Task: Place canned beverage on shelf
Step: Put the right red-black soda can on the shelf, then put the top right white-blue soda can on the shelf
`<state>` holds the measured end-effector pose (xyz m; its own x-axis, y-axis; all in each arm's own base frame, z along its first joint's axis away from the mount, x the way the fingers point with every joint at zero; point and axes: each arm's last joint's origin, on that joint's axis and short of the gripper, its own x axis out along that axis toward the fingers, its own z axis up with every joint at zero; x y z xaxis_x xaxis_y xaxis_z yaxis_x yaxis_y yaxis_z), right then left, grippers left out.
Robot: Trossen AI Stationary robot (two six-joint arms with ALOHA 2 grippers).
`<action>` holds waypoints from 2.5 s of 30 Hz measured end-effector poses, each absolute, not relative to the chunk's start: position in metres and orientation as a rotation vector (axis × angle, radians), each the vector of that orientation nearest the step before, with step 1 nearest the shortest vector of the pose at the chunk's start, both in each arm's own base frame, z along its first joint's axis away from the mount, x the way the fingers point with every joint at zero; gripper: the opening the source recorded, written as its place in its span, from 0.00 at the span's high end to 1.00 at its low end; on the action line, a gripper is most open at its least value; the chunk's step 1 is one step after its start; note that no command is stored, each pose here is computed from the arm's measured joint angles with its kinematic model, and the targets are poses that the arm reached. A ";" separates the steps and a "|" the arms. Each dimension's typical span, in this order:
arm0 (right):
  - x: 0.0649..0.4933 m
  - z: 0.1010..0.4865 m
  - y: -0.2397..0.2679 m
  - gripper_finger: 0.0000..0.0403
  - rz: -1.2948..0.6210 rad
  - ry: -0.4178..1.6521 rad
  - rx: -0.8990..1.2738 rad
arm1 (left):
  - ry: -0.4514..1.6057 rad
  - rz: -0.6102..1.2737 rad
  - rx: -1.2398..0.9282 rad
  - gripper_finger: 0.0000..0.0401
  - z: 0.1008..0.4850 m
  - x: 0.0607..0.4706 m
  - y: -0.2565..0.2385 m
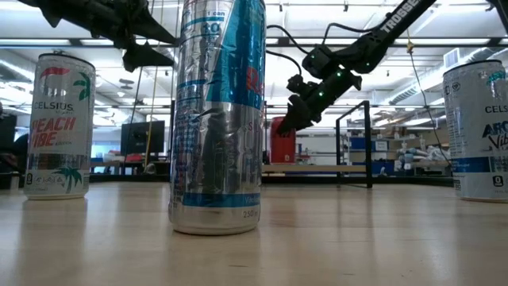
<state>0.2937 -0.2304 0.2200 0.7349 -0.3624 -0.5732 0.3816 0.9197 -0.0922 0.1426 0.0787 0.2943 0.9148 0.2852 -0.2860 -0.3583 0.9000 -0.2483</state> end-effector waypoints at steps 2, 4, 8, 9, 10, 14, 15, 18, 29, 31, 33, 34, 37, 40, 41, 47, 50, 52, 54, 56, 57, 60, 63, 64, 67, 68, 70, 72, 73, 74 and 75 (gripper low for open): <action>0.293 0.221 -0.229 0.20 -0.404 0.631 0.031 | 0.249 0.337 -0.303 0.22 0.294 0.143 0.079; 0.290 0.222 -0.227 0.20 -0.394 0.647 0.032 | 0.252 0.337 -0.305 0.22 0.294 0.142 0.079; 0.289 0.223 -0.226 0.20 -0.366 0.650 0.031 | 0.252 0.337 -0.305 0.22 0.294 0.142 0.079; 0.289 0.223 -0.226 0.20 -0.363 0.653 0.021 | 0.252 0.337 -0.305 0.22 0.294 0.142 0.079; 0.289 0.223 -0.226 0.20 -0.361 0.656 0.012 | 0.252 0.338 -0.305 0.22 0.294 0.142 0.079; 0.289 0.223 -0.226 0.18 -0.350 0.651 0.017 | 0.251 0.338 -0.310 0.22 0.294 0.142 0.079; 0.289 0.223 -0.226 0.17 -0.343 0.650 0.019 | 0.251 0.338 -0.311 0.22 0.294 0.142 0.079; 0.289 0.223 -0.226 0.14 -0.341 0.653 0.011 | 0.251 0.338 -0.311 0.22 0.294 0.142 0.079; 0.287 0.218 -0.227 0.10 -0.377 0.696 0.001 | 0.252 0.338 -0.309 0.22 0.294 0.142 0.079; 0.287 0.218 -0.227 0.10 -0.380 0.697 0.001 | 0.252 0.338 -0.308 0.22 0.294 0.142 0.079; 0.287 0.219 -0.227 0.10 -0.372 0.693 0.003 | 0.252 0.338 -0.308 0.22 0.294 0.142 0.079; 0.287 0.219 -0.227 0.09 -0.365 0.690 0.005 | 0.252 0.338 -0.308 0.22 0.294 0.142 0.079; 0.287 0.219 -0.226 0.08 -0.361 0.687 0.005 | 0.252 0.338 -0.308 0.22 0.294 0.142 0.079; 0.289 0.219 -0.224 0.06 -0.353 0.686 0.003 | 0.252 0.338 -0.308 0.22 0.294 0.142 0.079; 0.289 0.219 -0.224 0.06 -0.349 0.685 0.003 | 0.252 0.338 -0.308 0.22 0.294 0.142 0.079; 0.289 0.232 -0.217 0.05 -0.336 0.654 -0.014 | 0.252 0.338 -0.308 0.22 0.294 0.142 0.079; 0.284 0.247 -0.212 0.05 -0.340 0.616 -0.035 | 0.251 0.338 -0.308 0.22 0.294 0.142 0.079; 0.281 0.258 -0.209 0.05 -0.345 0.589 -0.049 | 0.252 0.338 -0.308 0.22 0.294 0.142 0.079; 0.277 0.267 -0.206 0.05 -0.351 0.564 -0.061 | 0.251 0.338 -0.308 0.22 0.294 0.142 0.079; 0.273 0.276 -0.203 0.05 -0.356 0.542 -0.072 | 0.251 0.338 -0.308 0.22 0.294 0.142 0.079; 0.271 0.280 -0.201 0.05 -0.358 0.531 -0.076 | 0.252 0.338 -0.309 0.22 0.294 0.142 0.079; 0.264 0.295 -0.196 0.05 -0.375 0.489 -0.051 | 0.252 0.338 -0.309 0.22 0.294 0.142 0.079; 0.258 0.309 -0.186 0.05 -0.386 0.437 -0.008 | 0.253 0.338 -0.308 0.22 0.294 0.142 0.079; 0.255 0.314 -0.182 0.05 -0.383 0.428 0.002 | 0.254 0.338 -0.305 0.22 0.294 0.142 0.079; 0.247 0.326 -0.167 0.05 -0.359 0.433 0.001 | 0.254 0.337 -0.304 0.22 0.294 0.142 0.079; 0.243 0.329 -0.161 0.05 -0.350 0.441 0.003 | 0.255 0.337 -0.304 0.22 0.294 0.142 0.079; 0.236 0.334 -0.150 0.05 -0.331 0.464 0.012 | 0.256 0.338 -0.305 0.22 0.293 0.142 0.079; 0.228 0.339 -0.138 0.05 -0.320 0.482 0.026 | 0.256 0.338 -0.305 0.22 0.293 0.142 0.079; 0.225 0.342 -0.133 0.05 -0.315 0.489 0.038 | 0.256 0.337 -0.305 0.22 0.293 0.142 0.079; 0.221 0.344 -0.127 0.05 -0.315 0.495 0.048 | 0.256 0.337 -0.305 0.22 0.293 0.142 0.079; 0.219 0.346 -0.122 0.05 -0.314 0.500 0.057 | 0.257 0.337 -0.305 0.22 0.293 0.142 0.079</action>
